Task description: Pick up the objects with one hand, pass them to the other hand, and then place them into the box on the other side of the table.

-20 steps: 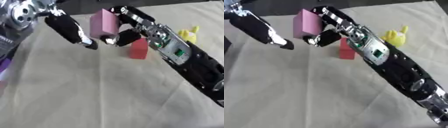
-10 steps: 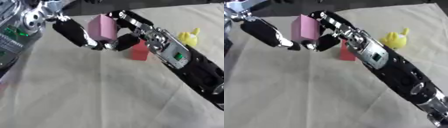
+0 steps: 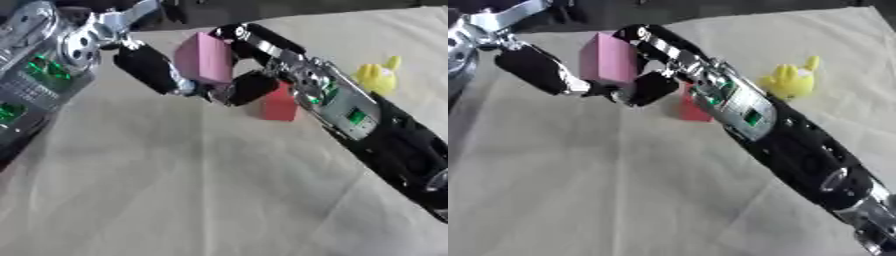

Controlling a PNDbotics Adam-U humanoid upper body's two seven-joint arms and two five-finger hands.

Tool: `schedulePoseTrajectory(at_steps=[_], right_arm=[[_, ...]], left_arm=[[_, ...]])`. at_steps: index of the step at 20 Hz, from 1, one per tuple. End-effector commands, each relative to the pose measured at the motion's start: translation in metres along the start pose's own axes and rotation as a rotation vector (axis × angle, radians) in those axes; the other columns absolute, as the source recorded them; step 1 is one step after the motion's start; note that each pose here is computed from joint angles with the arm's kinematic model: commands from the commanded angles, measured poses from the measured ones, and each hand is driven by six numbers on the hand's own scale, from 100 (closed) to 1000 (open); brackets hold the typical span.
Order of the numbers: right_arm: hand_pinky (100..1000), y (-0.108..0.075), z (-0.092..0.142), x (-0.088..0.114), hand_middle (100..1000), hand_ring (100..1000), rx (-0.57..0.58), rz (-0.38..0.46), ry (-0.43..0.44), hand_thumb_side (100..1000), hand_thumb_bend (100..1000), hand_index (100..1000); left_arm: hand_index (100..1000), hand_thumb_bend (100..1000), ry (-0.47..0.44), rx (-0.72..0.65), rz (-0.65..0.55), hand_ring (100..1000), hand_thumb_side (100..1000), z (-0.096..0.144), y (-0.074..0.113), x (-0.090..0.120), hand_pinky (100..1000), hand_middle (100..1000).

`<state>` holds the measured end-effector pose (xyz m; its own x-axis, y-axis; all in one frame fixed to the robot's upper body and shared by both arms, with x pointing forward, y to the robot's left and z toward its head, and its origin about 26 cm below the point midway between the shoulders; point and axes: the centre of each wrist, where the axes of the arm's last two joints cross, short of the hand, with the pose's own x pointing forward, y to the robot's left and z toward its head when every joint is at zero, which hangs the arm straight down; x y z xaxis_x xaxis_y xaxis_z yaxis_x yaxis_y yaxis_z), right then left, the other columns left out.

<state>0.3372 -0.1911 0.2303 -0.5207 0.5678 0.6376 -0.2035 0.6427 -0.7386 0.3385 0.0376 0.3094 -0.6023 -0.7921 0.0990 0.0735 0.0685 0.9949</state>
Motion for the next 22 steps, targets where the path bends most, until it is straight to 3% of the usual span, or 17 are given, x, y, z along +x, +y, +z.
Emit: schedulePoseTrajectory(at_steps=[1, 10, 17, 22], right_arm=[[580, -0.006, 0.000, 0.008, 337, 444, -0.012, 0.015, -0.026, 100, 100, 476], [567, -0.006, 0.004, 0.007, 332, 437, -0.006, 0.006, -0.011, 100, 113, 471], [565, -0.006, 0.003, 0.004, 330, 432, -0.001, -0.002, -0.011, 100, 115, 469], [561, -0.006, 0.002, 0.003, 330, 430, 0.005, -0.009, -0.016, 100, 116, 468]], left_arm=[[722, 561, -0.008, 0.015, 0.008, 740, 219, 0.001, 0.006, 0.001, 759, 674], [699, 409, -0.064, -0.004, 0.053, 730, 169, -0.001, 0.003, 0.003, 745, 668], [749, 475, -0.092, -0.025, 0.089, 750, 224, -0.008, -0.003, -0.001, 760, 715], [749, 451, -0.095, -0.027, 0.086, 747, 219, -0.014, -0.008, -0.002, 757, 712]])
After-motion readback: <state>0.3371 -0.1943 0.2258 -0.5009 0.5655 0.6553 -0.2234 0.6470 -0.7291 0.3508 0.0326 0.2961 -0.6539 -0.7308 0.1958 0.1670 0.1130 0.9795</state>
